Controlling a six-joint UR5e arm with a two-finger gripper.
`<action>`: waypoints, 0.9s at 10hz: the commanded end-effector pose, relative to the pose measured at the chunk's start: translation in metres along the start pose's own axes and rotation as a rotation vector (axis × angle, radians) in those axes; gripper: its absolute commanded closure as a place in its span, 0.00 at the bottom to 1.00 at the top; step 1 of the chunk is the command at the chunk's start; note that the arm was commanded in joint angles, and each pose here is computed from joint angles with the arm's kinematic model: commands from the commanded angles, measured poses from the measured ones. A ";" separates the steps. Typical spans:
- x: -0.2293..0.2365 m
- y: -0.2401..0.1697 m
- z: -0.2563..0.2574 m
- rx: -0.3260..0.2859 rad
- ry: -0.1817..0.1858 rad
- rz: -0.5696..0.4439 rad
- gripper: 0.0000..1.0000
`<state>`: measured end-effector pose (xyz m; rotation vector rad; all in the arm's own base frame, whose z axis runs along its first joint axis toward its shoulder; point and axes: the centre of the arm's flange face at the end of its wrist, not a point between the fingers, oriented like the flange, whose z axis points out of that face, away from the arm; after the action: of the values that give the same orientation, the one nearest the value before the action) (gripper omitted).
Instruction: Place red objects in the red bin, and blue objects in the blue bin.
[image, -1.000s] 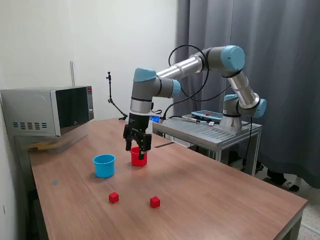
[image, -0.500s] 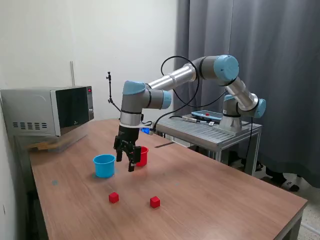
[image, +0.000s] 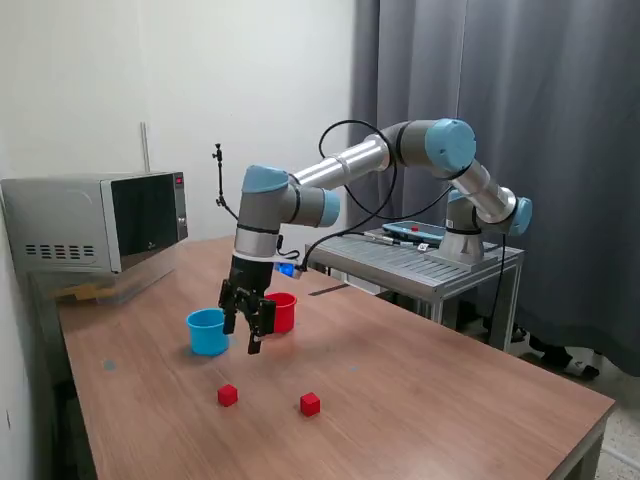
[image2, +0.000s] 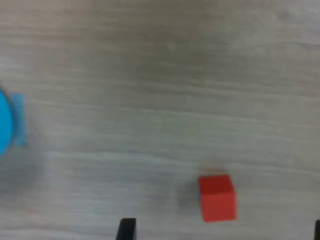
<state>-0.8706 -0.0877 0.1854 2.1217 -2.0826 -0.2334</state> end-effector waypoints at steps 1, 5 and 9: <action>0.019 0.000 0.001 -0.016 0.082 -0.034 0.00; 0.045 -0.008 0.013 0.004 0.095 -0.064 0.00; 0.043 -0.001 0.035 0.003 0.091 -0.068 0.00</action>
<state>-0.8719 -0.1312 0.1584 2.1641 -1.9647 -0.1369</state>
